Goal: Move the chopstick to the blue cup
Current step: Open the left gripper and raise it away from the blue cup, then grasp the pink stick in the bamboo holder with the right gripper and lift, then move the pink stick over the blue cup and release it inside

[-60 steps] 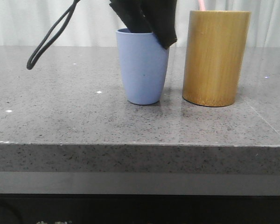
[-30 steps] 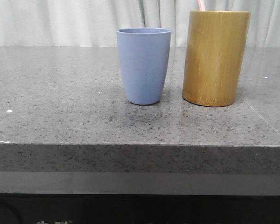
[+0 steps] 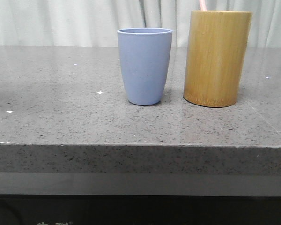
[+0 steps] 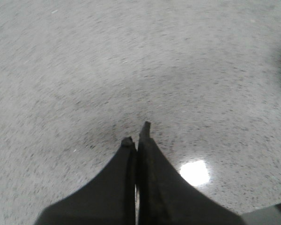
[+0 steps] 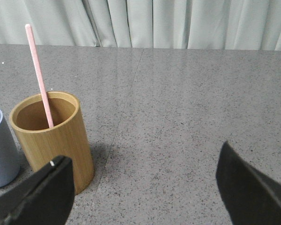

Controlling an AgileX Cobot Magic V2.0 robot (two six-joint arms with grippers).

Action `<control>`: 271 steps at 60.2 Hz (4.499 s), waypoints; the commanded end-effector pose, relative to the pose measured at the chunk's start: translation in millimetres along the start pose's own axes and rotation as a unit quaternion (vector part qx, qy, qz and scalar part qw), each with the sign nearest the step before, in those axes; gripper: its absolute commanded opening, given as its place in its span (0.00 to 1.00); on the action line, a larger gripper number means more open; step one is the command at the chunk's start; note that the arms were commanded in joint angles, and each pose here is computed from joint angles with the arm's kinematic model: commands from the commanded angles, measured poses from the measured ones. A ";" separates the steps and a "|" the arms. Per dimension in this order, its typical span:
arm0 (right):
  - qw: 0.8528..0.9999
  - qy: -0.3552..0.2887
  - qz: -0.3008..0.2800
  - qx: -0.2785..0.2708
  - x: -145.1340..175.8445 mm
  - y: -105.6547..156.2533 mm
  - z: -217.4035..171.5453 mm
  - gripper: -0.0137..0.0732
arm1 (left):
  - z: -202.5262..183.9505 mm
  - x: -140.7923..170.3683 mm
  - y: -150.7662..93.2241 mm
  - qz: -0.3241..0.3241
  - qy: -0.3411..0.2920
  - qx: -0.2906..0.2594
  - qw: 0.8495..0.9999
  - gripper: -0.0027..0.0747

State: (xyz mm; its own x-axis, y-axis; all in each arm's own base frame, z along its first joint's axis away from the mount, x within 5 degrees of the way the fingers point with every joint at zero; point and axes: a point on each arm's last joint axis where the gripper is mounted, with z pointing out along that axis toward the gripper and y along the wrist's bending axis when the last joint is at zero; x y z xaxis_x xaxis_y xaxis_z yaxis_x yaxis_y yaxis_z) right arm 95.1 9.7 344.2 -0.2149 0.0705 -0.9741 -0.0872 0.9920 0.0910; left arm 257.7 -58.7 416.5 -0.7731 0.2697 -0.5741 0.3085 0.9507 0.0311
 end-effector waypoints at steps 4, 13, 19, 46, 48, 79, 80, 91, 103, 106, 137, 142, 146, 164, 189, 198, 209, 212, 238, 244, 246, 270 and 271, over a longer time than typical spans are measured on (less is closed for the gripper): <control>0.999 -0.052 -0.002 0.004 -18.1 0.2 -3.2 0.88 | -26.9 18.9 13.0 -0.064 -0.120 0.001 0.991 0.01; 0.999 -0.051 -0.002 0.004 -17.8 0.1 -2.8 0.88 | -29.5 53.6 15.0 -0.085 -0.201 -0.023 0.976 0.01; 0.999 -0.051 -0.002 0.004 -17.8 0.1 -2.6 0.88 | -29.5 79.7 11.8 -0.083 -0.258 -0.041 0.962 0.01; 0.999 -0.045 0.000 0.008 -18.1 -1.4 9.3 0.88 | -24.7 204.5 -11.1 -0.076 -0.405 -0.069 0.909 0.01; 0.999 -0.040 0.001 0.008 -18.7 -1.9 15.2 0.88 | -26.0 207.0 -11.8 -0.076 -0.409 -0.070 0.907 0.01; 0.989 -0.015 -0.047 -0.140 -74.1 76.0 139.6 0.88 | -27.3 209.5 -12.5 -0.075 -0.415 -0.070 0.904 0.01; 0.988 -0.015 -0.048 -0.144 -75.2 79.1 142.8 0.88 | -27.3 209.5 -12.5 -0.075 -0.415 -0.070 0.904 0.01; 0.986 -0.009 -0.052 -0.158 -84.0 102.7 185.2 0.88 | -27.3 209.5 -12.5 -0.075 -0.415 -0.070 0.904 0.01; 0.985 0.000 -0.075 -0.155 -82.4 110.5 212.5 0.80 | -27.3 209.5 -12.5 -0.075 -0.415 -0.070 0.904 0.01; 0.985 0.001 -0.077 -0.154 -81.7 110.8 214.3 0.73 | -27.3 209.5 -12.5 -0.075 -0.415 -0.070 0.904 0.01; 0.984 -0.023 -0.094 -0.153 -91.8 108.6 203.7 0.13 | -27.3 209.5 -12.5 -0.075 -0.415 -0.070 0.904 0.01; 0.983 -0.049 -0.091 -0.154 -103.4 106.4 190.7 0.13 | -27.3 209.5 -12.5 -0.075 -0.415 -0.070 0.904 0.01; 0.981 -0.087 -0.085 -0.154 -118.2 103.2 173.7 0.13 | -27.3 209.5 -12.5 -0.075 -0.415 -0.070 0.904 0.01; 0.954 -0.251 -0.034 -0.159 -169.9 89.2 101.1 0.13 | -27.3 209.5 -12.5 -0.075 -0.415 -0.070 0.904 0.01; 0.941 -0.216 -0.005 -0.261 -142.4 154.8 122.6 0.13 | -26.9 209.8 -12.5 -0.075 -0.413 -0.070 0.905 0.01; 0.949 -0.169 -0.020 -0.265 -117.2 172.5 153.7 0.13 | -26.9 209.8 -12.5 -0.075 -0.413 -0.070 0.905 0.01; 0.957 -0.119 -0.034 -0.261 -88.6 182.6 181.6 0.16 | -26.9 209.8 -12.5 -0.075 -0.413 -0.070 0.905 0.01; 0.958 -0.113 -0.036 -0.260 -85.5 183.7 184.6 0.21 | -26.9 209.8 -12.5 -0.075 -0.413 -0.070 0.905 0.01; 0.958 -0.101 -0.039 -0.265 -100.0 176.4 166.3 0.51 | -26.9 209.8 -12.5 -0.075 -0.413 -0.070 0.905 0.01; 0.961 -0.067 -0.049 -0.264 -118.7 165.3 150.2 0.42 | -26.9 209.8 -12.5 -0.075 -0.413 -0.070 0.905 0.01; 0.962 -0.052 -0.053 -0.262 -125.7 160.6 145.6 0.39 | -26.9 209.8 -12.5 -0.075 -0.413 -0.070 0.905 0.01; 0.985 0.082 -0.066 -0.133 -166.5 68.8 106.7 0.05 | -26.9 209.8 -12.5 -0.075 -0.413 -0.070 0.905 0.01; 0.986 0.086 -0.064 -0.126 -166.9 64.2 103.6 0.06 | -26.9 209.8 -12.5 -0.075 -0.413 -0.070 0.905 0.01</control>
State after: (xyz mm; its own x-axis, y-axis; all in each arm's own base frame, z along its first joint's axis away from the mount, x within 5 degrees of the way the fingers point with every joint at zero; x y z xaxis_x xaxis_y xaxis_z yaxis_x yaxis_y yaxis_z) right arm 244.7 94.0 467.0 -0.4113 -0.1384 -0.9009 -0.4102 0.9107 0.0474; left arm 75.9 -10.4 301.8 -0.2034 0.0116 -0.9790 0.1248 0.9921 -0.0142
